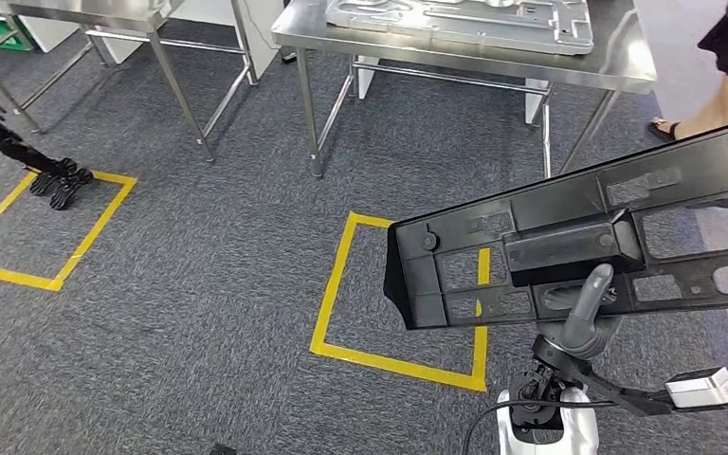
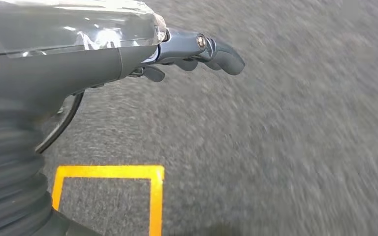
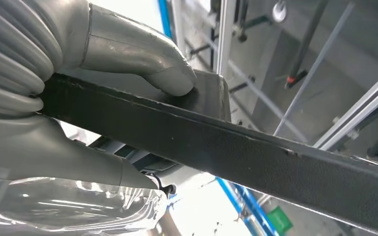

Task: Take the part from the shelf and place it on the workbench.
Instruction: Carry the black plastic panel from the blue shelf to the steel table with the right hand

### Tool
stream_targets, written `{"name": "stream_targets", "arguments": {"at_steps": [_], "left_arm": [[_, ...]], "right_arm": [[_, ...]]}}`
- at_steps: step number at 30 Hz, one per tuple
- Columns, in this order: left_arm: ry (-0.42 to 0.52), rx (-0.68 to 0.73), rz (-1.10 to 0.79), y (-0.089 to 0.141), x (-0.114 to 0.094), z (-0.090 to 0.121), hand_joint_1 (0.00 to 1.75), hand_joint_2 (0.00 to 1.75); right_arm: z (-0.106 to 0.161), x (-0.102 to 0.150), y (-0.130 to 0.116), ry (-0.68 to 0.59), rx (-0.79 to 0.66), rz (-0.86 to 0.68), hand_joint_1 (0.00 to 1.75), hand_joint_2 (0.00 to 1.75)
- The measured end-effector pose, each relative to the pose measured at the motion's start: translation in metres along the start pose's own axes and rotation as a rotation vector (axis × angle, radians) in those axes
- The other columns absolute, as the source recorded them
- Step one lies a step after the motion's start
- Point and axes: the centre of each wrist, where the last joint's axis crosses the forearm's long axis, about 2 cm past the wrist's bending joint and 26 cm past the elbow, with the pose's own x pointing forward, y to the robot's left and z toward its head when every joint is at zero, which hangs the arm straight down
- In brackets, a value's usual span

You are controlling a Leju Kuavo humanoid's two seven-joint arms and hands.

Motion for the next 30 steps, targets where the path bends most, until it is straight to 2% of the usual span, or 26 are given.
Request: {"name": "stream_targets", "arguments": {"at_steps": [3,7,14,19,30], "left_arm": [[-0.018,-0.107,0.051,-0.005,0.004,0.000,0.00,1.75],[0.018,-0.192,0.108,-0.012,0.011,0.001,0.00,1.75],[0.136,-0.178,0.148,-0.015,0.006,0.005,0.00,1.75],[0.157,-0.177,0.180,-0.015,0.006,0.005,0.00,1.75],[0.193,-0.209,0.185,-0.014,0.008,0.003,0.00,1.75]], "right_arm": [[0.002,-0.003,0.002,0.016,-0.003,-0.010,1.75,1.75],[0.005,-0.010,0.003,0.035,-0.001,-0.027,1.75,1.75],[-0.007,-0.028,0.009,0.066,0.049,-0.043,1.75,1.75],[-0.016,-0.032,0.010,0.074,0.090,-0.021,1.75,1.75],[-0.014,-0.029,0.012,0.081,0.107,0.007,1.75,1.75]]}}
